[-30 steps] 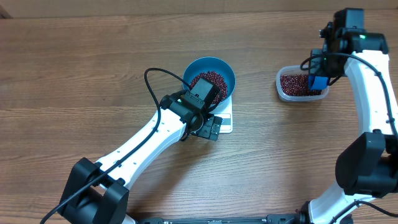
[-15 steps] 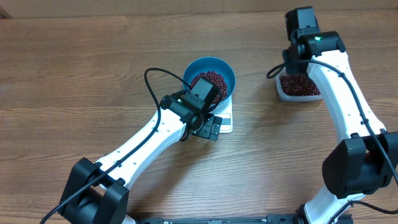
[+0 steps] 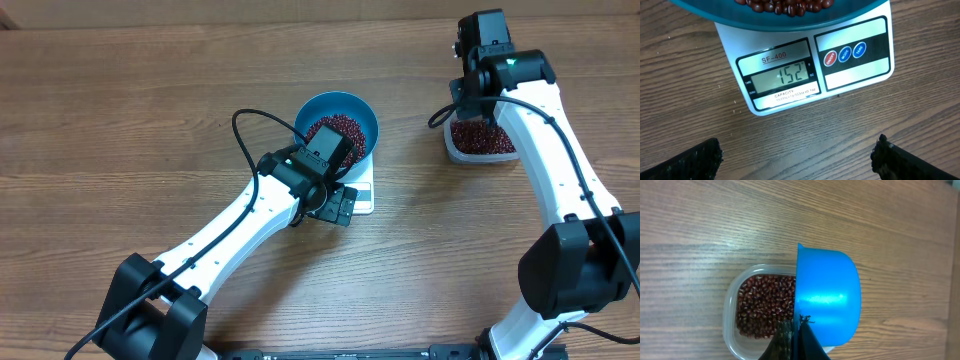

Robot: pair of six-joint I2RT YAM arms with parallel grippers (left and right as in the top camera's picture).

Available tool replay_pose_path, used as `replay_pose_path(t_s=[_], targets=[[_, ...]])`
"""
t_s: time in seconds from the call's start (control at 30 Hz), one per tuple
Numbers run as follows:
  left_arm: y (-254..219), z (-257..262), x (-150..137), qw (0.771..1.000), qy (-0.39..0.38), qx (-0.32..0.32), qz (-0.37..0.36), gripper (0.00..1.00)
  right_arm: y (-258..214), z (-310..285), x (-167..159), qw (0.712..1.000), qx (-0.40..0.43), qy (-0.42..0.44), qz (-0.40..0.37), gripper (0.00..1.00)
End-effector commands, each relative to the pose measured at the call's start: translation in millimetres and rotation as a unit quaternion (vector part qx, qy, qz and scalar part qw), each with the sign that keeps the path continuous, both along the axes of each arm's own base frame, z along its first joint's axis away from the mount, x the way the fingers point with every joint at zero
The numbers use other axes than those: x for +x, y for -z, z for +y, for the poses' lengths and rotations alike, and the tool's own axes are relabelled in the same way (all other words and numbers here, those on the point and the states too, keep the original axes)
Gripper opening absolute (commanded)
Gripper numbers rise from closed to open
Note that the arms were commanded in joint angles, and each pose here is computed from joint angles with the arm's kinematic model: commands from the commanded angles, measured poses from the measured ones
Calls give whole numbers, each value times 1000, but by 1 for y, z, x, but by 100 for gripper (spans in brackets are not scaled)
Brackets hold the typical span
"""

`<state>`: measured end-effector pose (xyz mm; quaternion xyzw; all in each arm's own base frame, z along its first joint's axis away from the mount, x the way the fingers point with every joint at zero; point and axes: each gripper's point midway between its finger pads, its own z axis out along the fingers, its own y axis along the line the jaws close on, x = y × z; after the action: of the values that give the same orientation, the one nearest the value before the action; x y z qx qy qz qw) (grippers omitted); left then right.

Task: Scoop item into bowl and weigh 150g on scale
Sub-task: 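Carry the scoop over the teal bowl with the right gripper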

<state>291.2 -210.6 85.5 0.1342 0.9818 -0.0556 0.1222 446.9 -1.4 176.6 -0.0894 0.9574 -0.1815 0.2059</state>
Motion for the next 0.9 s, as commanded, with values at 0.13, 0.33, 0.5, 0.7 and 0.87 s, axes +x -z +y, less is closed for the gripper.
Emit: replay_pose_path(t_s=[0.13, 0.33, 0.5, 0.7, 0.87], targets=[[-4, 2, -1, 1000, -4, 0, -7, 100, -66, 54, 17, 989, 88, -102, -58, 4], [-4, 2, -1, 1000, -4, 0, -7, 100, -102, 145, 2, 919, 309, -238, -61, 4], [-4, 2, -1, 1000, -4, 0, -7, 99, -96, 164, -8, 907, 330, -259, -41, 4], [-4, 2, -1, 1000, -4, 0, -7, 100, -86, 191, -18, 899, 324, -292, -27, 4], [-4, 2, -1, 1000, -4, 0, -7, 100, -81, 210, -25, 893, 325, -310, -14, 4]])
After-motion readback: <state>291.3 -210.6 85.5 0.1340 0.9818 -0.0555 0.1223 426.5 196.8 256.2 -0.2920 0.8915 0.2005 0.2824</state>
